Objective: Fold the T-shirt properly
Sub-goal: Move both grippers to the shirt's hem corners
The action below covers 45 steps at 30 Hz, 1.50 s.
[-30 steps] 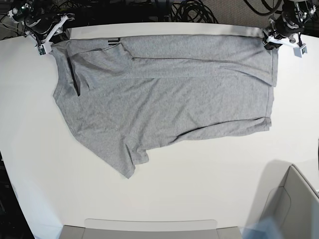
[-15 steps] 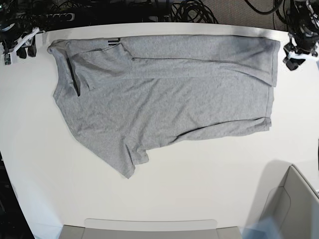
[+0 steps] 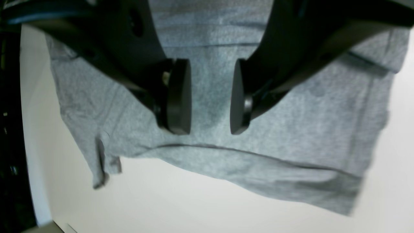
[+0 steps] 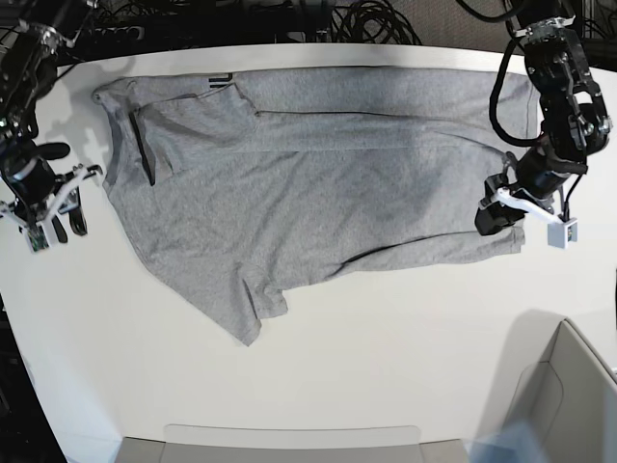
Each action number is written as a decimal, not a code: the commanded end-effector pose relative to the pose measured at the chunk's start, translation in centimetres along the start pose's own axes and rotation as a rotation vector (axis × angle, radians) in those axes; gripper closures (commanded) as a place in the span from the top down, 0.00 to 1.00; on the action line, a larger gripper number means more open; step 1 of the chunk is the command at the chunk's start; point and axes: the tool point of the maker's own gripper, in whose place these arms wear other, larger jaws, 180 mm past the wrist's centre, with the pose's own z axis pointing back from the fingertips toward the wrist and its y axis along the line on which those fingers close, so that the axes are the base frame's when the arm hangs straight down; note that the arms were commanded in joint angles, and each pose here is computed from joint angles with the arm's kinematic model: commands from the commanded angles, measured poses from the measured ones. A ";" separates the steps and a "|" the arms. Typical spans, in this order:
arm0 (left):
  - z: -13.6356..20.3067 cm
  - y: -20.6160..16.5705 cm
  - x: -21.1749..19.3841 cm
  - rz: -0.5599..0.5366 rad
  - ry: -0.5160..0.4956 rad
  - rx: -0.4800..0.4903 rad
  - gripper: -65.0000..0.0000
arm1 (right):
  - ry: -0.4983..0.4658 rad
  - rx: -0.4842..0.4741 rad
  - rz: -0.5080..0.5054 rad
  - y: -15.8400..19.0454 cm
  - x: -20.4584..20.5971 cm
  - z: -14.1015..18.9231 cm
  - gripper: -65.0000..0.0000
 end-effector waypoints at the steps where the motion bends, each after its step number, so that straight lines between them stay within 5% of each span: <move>1: 0.2 -0.6 1.1 -0.024 -0.032 -0.015 0.32 | -0.049 -0.021 0.025 -1.1 2.6 -0.9 0.31; 10: -0.1 -0.8 0.7 -0.003 -0.026 -0.023 0.32 | 0.009 0.221 0.049 4.1 7.4 -14.8 0.31; 16: -0.2 -0.9 0.5 0.004 -0.027 -0.028 0.32 | 0.109 0.291 -0.143 7.5 3.1 -19.5 0.31; 22: -0.4 -1.2 0.2 0.026 -0.029 -0.040 0.32 | 0.268 0.310 -0.091 10.2 -4.5 -18.0 0.31; 30: -0.5 -1.5 0.2 0.027 -0.030 -0.048 0.32 | 0.375 0.247 0.007 10.6 -11.7 -10.0 0.31; 37: -0.8 -2.1 -0.3 0.050 -0.029 -0.066 0.32 | 0.229 0.142 -0.002 7.9 -7.6 -7.8 0.31; 45: -0.8 -2.0 -0.4 0.051 -0.024 -0.064 0.32 | -0.045 0.090 -0.210 3.3 2.1 -9.0 0.31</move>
